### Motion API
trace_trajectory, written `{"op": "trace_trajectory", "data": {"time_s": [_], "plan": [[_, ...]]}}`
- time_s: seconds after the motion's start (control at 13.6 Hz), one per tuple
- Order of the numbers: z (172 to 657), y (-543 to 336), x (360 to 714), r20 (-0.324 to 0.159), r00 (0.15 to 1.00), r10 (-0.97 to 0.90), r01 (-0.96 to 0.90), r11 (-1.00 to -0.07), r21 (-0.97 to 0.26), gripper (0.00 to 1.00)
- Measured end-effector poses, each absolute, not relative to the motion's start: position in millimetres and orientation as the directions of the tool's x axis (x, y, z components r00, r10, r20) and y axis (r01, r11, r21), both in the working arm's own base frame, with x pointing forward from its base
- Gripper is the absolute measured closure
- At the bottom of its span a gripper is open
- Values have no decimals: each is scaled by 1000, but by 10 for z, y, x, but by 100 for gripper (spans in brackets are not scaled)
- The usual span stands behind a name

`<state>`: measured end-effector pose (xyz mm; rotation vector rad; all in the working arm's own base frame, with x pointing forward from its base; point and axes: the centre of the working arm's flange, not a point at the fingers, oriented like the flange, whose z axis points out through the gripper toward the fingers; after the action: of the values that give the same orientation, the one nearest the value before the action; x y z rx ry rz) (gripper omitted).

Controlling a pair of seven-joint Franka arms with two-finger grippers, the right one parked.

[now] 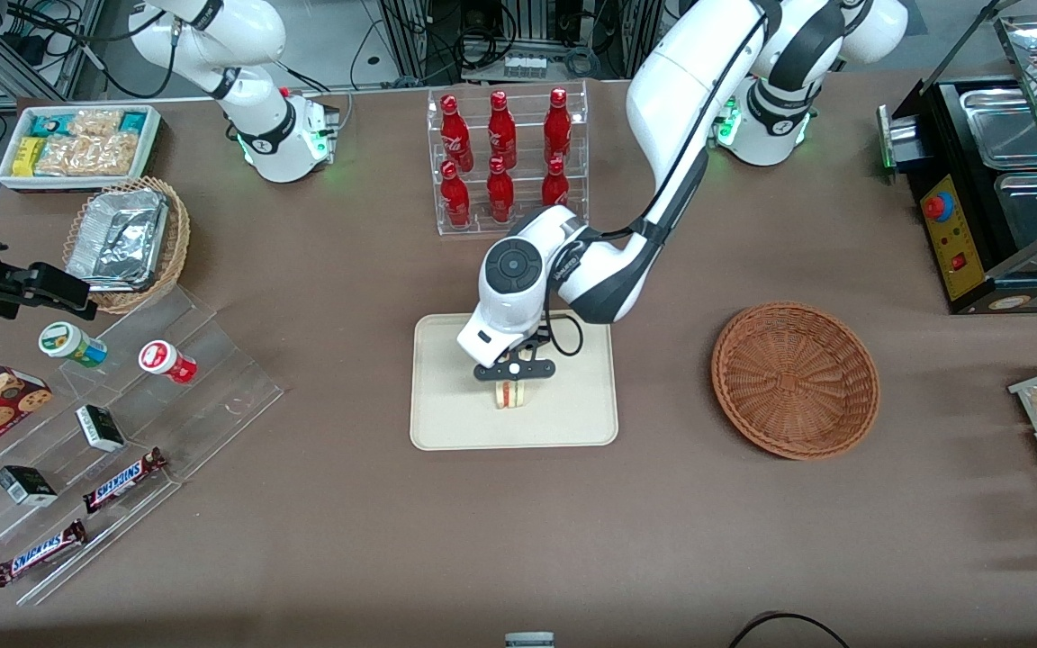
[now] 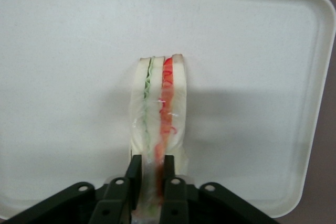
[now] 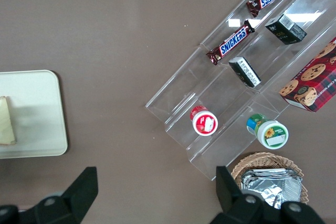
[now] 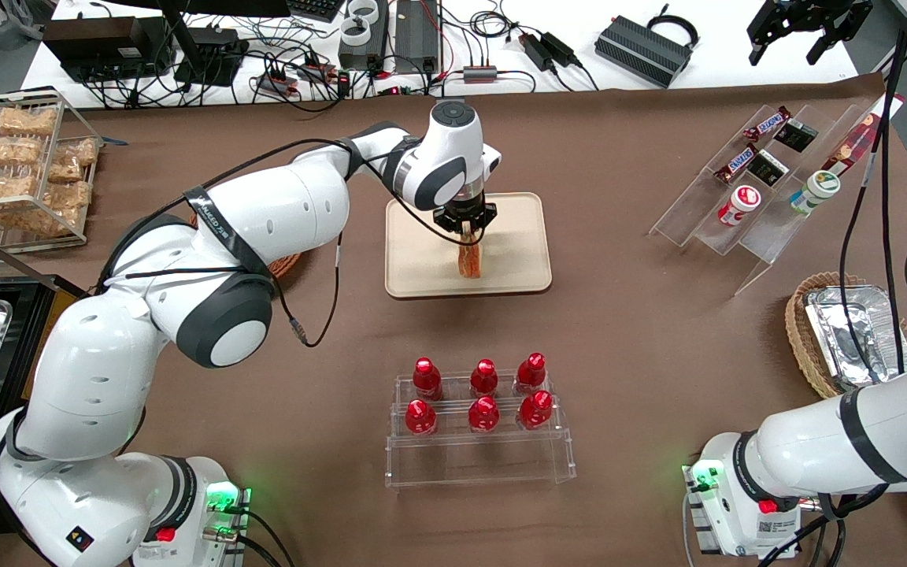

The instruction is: Place sandwich from basket to tray

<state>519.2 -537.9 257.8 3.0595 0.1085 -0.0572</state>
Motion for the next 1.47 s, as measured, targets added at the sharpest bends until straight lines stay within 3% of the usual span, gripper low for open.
{"op": "trace_trajectory", "data": {"time_s": [0.29,0.51,0.88,1.47], "plan": [[2850,-5381,5263,-17,997,73,74,-993,95,30],[3470,-5080,5426,-28,993,111,113,-992,62,2],[4764,-3795,5718,-78,966,245,240,-968,-69,1],[5613,-1762,5706,-113,979,172,161,-982,-102,1]]}}
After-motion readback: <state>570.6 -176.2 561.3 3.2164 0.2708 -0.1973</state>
